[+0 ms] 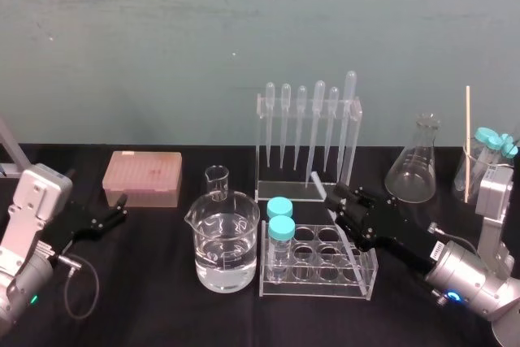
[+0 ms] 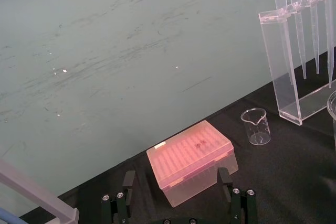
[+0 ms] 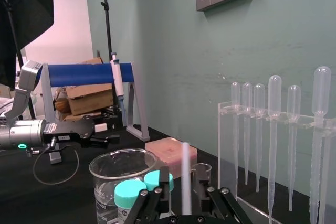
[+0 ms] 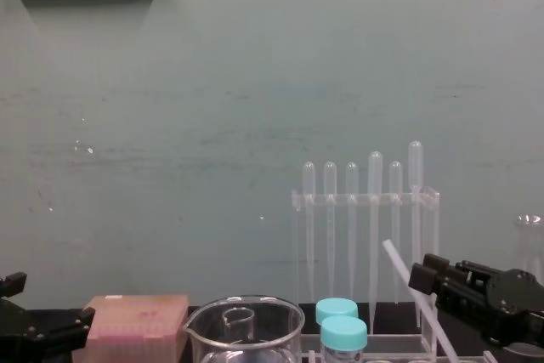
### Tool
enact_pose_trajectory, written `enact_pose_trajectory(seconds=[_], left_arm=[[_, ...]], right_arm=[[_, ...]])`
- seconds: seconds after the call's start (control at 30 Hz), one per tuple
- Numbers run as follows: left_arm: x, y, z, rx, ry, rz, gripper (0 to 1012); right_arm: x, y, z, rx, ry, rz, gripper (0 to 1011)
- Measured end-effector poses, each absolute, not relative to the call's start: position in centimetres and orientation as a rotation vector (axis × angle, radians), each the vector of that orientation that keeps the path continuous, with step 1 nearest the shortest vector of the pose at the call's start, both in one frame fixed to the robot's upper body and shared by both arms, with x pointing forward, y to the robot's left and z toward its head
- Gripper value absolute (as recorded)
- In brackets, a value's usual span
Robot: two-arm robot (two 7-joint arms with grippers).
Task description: Pick up the stirring rod with one hand, then place it down.
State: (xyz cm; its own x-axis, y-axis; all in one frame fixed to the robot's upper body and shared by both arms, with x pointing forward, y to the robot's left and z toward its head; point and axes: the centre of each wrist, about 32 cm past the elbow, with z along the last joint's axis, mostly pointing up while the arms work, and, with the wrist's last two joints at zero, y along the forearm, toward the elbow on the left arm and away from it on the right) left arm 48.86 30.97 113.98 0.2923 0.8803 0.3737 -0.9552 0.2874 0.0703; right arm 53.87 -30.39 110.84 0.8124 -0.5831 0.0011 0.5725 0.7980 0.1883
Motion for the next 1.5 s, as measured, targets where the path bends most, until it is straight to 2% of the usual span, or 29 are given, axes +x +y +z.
enact_pose_trajectory(seconds=[0.1, 0.17, 0.2, 0.4, 0.5, 0.6, 0.73, 0.97, 1.07, 1.17, 1.33, 1.5], left_arm=[[48.9, 31.0, 114.0, 0.304, -0.285, 1.248, 1000], [48.9, 31.0, 114.0, 0.304, -0.285, 1.248, 1000], [48.9, 31.0, 114.0, 0.304, -0.285, 1.248, 1000], [48.9, 31.0, 114.0, 0.304, -0.285, 1.248, 1000], [48.9, 31.0, 114.0, 0.304, -0.285, 1.248, 1000], [48.9, 31.0, 114.0, 0.304, -0.285, 1.248, 1000], [48.9, 31.0, 114.0, 0.304, -0.285, 1.248, 1000], [48.9, 31.0, 114.0, 0.304, -0.285, 1.248, 1000], [48.9, 31.0, 114.0, 0.305, -0.285, 1.248, 1000], [48.9, 31.0, 114.0, 0.305, -0.285, 1.248, 1000], [48.9, 31.0, 114.0, 0.304, -0.285, 1.248, 1000], [48.9, 31.0, 114.0, 0.304, -0.285, 1.248, 1000]], right_arm=[[53.9, -30.4, 110.8, 0.183, -0.060, -0.621, 381], [53.9, -30.4, 110.9, 0.184, -0.061, -0.621, 413], [53.9, -30.4, 110.9, 0.184, -0.061, -0.620, 486], [53.9, -30.4, 110.9, 0.184, -0.061, -0.620, 647], [53.9, -30.4, 110.9, 0.184, -0.061, -0.620, 784], [53.9, -30.4, 110.9, 0.184, -0.061, -0.620, 840], [53.9, -30.6, 112.0, 0.217, -0.128, -0.667, 970], [53.0, -32.3, 113.8, 0.263, -0.200, -0.855, 1003], [52.1, -33.3, 113.8, 0.248, -0.182, -0.947, 1003], [51.3, -33.9, 113.5, 0.222, -0.149, -1.006, 1003], [49.3, -34.4, 112.0, 0.114, 0.024, -1.120, 1003], [48.6, -34.3, 111.1, 0.070, 0.149, -1.159, 1003]])
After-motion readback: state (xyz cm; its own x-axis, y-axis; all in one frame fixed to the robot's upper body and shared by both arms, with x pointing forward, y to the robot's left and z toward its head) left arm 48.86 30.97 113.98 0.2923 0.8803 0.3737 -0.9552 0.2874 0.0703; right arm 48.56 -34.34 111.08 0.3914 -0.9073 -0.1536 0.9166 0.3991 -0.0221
